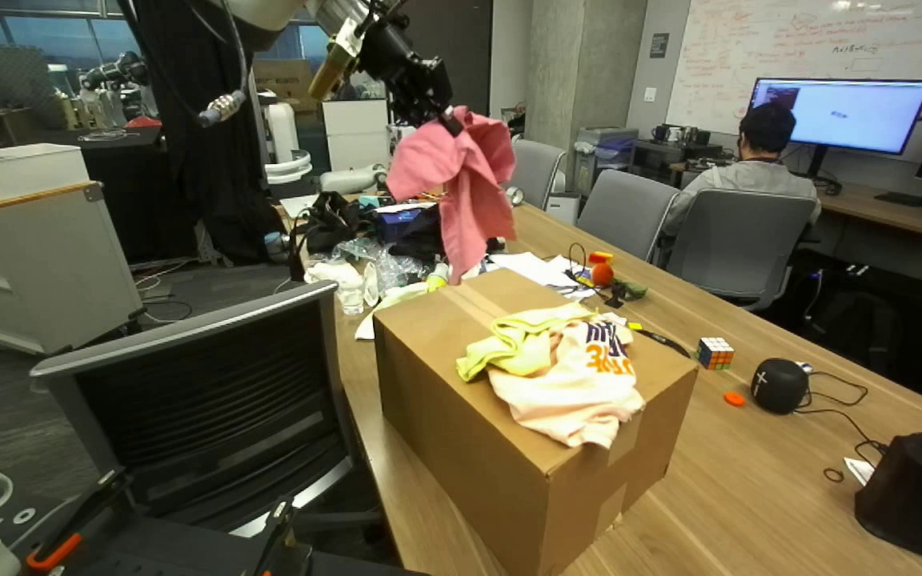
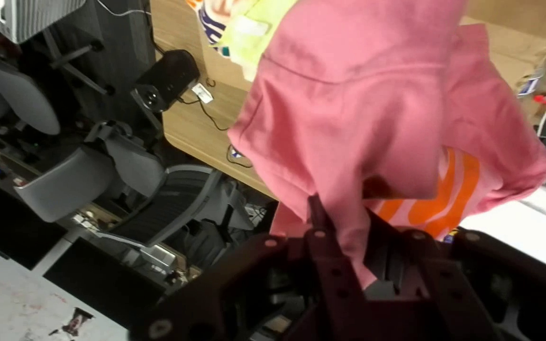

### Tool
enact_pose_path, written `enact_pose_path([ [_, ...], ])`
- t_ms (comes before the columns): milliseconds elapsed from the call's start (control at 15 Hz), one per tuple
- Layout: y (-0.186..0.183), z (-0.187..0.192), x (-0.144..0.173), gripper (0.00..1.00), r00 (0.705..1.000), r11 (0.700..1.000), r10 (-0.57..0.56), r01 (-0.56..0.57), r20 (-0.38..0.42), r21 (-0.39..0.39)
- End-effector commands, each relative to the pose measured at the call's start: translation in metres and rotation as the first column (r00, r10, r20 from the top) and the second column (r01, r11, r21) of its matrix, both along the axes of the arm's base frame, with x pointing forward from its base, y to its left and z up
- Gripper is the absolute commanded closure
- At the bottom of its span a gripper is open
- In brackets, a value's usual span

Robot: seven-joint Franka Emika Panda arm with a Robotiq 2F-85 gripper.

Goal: Move the shirts from the chair on to the box

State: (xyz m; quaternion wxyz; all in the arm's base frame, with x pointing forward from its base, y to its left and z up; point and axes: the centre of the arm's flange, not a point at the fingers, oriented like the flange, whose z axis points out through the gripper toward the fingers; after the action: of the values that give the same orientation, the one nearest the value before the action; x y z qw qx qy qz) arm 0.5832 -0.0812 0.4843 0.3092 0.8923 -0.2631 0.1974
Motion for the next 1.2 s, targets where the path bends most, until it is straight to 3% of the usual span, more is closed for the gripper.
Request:
enact_pose_path([
  [0,-0.034,0.024,0.0,0.96,0.993,0.993,-0.113,0.114,0.042,-0.022],
  [200,-0.05,0.025,-0.005,0.96,0.988,0.988,-0.151,0.152,0.039,-0.019],
  [267,-0.052,0.024,-0.006,0.59,0.989,0.989,-0.148,0.149,0.026,-0.019],
  [400,-0.053,0.021,-0.008,0.52,0.991,0.99,-0.137,0.137,0.005,-0.025],
  [600,-0.051,0.016,-0.01,0.29,0.993,0.993,-0.115,0.114,-0.029,-0.015],
  [867,-0.039,0.0,-0.03,0.0,0.99,0.993,0.005,0.011,-0.144,0.114],
  [1133,-0.019,-0.014,-0.068,0.0,0.951,0.968,0.173,-0.117,-0.255,0.222],
])
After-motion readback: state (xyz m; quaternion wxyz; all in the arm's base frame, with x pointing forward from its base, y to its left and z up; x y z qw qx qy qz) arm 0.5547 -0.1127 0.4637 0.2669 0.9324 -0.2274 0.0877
